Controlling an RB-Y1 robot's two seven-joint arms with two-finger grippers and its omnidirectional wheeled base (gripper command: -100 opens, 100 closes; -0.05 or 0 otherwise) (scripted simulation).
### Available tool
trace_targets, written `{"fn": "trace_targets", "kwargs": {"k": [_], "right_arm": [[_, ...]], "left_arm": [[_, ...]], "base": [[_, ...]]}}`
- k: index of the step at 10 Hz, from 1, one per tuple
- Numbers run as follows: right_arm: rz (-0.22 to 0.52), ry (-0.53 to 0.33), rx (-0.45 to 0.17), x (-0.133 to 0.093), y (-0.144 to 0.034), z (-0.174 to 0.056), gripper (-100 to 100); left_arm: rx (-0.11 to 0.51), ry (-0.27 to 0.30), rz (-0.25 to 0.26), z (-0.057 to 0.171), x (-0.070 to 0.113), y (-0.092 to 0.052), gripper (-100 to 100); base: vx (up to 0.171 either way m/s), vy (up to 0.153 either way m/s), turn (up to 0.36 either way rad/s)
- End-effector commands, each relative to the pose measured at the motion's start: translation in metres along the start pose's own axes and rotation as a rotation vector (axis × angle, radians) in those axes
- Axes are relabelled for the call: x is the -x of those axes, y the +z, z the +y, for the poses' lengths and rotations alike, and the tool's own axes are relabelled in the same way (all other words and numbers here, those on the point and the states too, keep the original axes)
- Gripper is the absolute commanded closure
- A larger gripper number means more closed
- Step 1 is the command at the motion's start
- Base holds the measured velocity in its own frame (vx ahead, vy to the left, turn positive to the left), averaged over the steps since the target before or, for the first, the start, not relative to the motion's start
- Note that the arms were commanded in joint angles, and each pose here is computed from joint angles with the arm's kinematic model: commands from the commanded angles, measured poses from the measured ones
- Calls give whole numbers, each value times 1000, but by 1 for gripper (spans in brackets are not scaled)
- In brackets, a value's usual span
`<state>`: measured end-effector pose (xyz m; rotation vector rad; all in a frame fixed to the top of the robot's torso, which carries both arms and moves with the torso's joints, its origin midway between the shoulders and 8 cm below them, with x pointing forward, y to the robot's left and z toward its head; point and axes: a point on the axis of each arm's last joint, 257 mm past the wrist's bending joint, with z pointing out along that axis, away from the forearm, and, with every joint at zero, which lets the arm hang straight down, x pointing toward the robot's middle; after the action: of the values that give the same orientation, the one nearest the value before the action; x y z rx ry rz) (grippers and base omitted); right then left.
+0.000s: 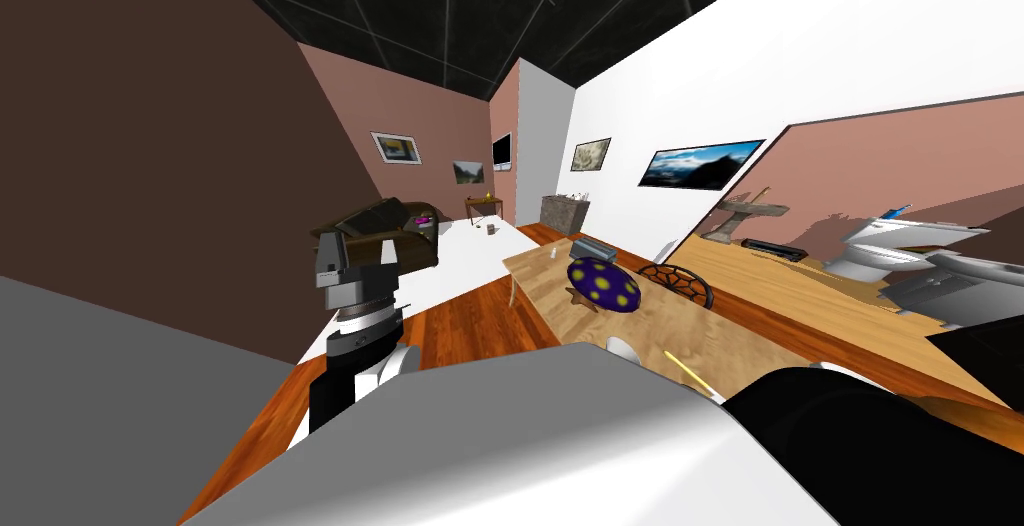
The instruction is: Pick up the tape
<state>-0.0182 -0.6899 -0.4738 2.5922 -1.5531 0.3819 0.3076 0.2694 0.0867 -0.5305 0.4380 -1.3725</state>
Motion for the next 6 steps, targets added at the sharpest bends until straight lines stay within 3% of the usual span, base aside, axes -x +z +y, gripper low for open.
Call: {"fn": "trace_targets", "kwargs": {"k": [1,2,3,5,6], "right_arm": [[0,0,0,0,0,0,100],[0,0,0,0,0,0,0],[2,7,0,-10,-10,2,100],[4,7,1,-13,-12,1,100],[3,7,0,-14,-12,1,0]], "left_arm": [[0,0,0,0,0,0,0],[0,0,0,0,0,0,0],[0,0,0,0,0,0,0],[0,0,0,0,0,0,0],[0,0,0,0,0,0,0]], "base": [[0,0,0],[0,0,0],[-20,51,25],[-32,56,9],[-3,6,-2]]}}
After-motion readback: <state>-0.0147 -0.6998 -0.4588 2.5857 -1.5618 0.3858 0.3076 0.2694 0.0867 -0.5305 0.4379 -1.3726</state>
